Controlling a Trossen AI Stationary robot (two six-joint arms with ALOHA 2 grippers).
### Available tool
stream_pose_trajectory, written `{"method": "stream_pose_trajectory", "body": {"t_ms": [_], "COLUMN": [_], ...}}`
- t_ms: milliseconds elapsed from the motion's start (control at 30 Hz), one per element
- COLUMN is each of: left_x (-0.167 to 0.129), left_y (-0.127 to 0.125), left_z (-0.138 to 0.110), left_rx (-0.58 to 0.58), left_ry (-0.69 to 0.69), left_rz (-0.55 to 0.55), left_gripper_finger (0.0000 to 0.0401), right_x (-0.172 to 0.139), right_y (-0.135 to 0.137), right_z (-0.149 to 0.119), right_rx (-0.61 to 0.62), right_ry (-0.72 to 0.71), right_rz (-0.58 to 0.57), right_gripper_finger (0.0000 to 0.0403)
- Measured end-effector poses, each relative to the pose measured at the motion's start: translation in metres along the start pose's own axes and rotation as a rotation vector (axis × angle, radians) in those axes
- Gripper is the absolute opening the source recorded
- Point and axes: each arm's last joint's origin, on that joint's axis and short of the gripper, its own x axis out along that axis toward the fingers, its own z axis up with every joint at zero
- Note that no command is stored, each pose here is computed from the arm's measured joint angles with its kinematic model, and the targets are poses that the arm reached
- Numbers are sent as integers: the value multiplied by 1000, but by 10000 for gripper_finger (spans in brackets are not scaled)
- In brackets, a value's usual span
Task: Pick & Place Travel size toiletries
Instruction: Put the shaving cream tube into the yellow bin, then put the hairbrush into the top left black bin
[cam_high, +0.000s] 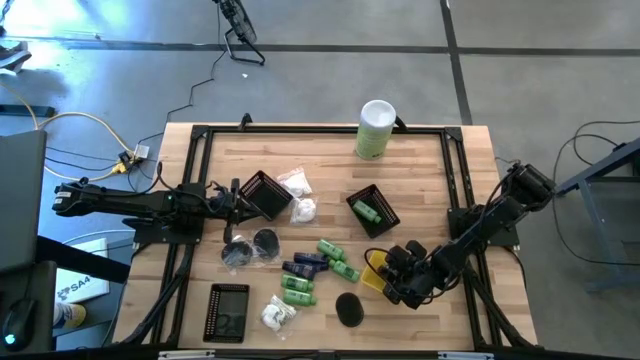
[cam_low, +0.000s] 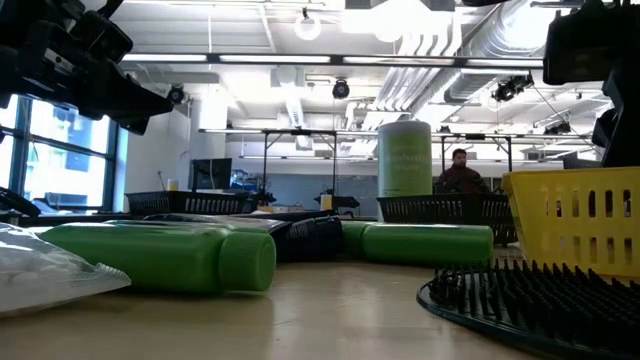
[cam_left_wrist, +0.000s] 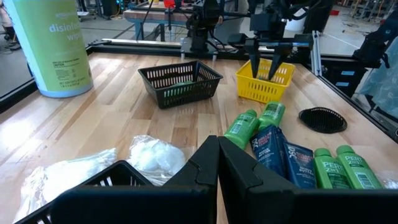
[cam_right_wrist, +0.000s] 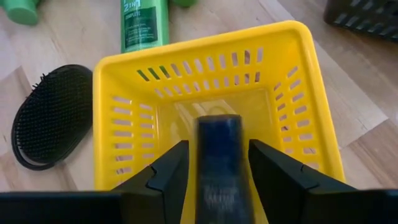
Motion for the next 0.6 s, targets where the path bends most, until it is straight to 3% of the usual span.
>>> {"method": "stream_pose_trajectory", "body": {"t_ms": [233, 600], "left_x": [0, 0], "left_y": [0, 0], "left_z": [0, 0], "left_rx": [0, 0], "left_ry": [0, 0], "left_rz": [0, 0], "left_gripper_finger": [1, 1], "right_x": [0, -31], "right_y": [0, -2], "right_z": [0, 19], "right_rx": [-13, -30], "right_ry": [0, -8], "right_rz": [0, 128], "right_gripper_finger": [167, 116]}}
